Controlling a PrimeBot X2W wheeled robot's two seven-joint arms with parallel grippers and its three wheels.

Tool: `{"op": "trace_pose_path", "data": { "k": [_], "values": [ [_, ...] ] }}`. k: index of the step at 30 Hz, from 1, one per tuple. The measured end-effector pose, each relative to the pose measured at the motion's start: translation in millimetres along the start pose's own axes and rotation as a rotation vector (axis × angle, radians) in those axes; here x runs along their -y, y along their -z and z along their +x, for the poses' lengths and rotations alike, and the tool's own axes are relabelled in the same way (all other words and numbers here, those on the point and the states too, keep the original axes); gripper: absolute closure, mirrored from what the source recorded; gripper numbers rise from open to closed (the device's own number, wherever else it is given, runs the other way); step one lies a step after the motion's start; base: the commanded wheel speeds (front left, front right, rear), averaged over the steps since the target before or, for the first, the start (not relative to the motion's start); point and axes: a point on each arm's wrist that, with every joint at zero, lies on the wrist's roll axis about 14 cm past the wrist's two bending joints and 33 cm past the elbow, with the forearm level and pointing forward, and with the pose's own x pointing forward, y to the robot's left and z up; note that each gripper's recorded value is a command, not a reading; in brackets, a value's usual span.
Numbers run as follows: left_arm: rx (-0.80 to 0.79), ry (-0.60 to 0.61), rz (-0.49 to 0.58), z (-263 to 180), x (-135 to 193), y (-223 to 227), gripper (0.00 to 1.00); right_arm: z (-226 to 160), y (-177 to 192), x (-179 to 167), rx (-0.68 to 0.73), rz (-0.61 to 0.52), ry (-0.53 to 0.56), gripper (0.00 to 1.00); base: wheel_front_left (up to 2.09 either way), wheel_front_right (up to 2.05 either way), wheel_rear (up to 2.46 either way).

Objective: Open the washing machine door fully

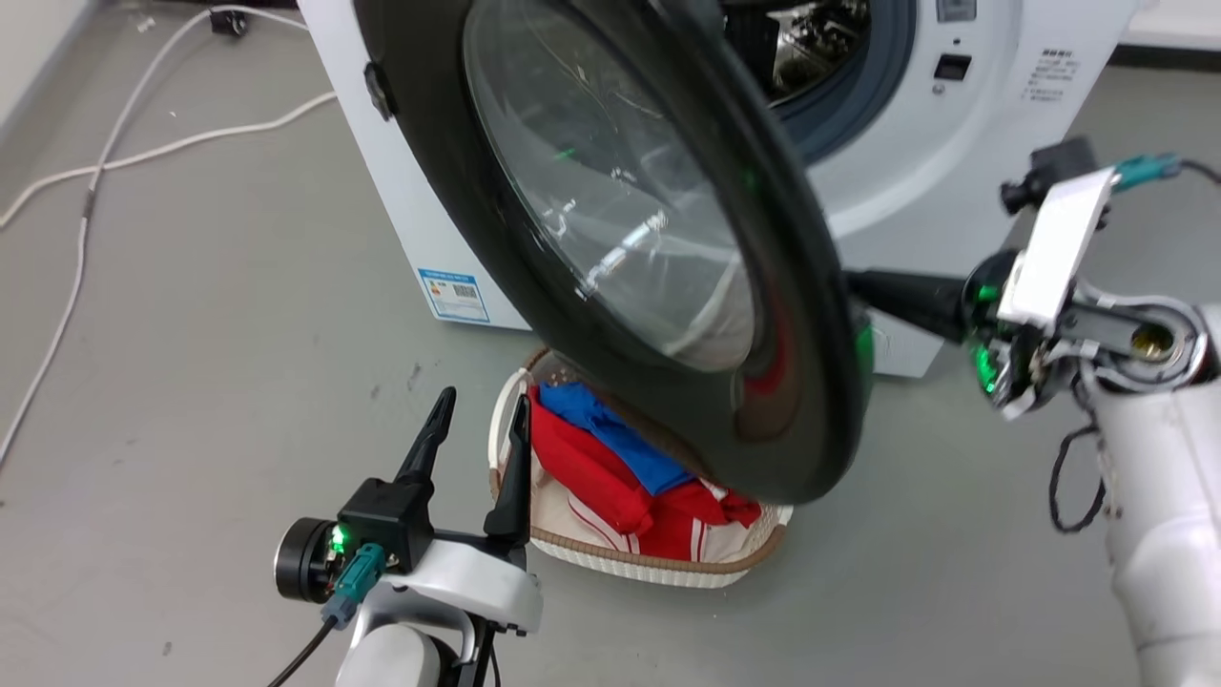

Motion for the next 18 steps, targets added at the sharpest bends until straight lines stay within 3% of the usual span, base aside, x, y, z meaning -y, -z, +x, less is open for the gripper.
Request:
{"op": "trace_pose_path", "data": {
  "k": [18],
  "values": [
    [-0.004, -0.058, -0.012, -25.8, -15.3, -1.7, 0.0, 26.1, 85.5, -18.7, -0.175, -0.028, -0.109, 1.0, 0.0, 0.0, 0.0]
  ]
}}
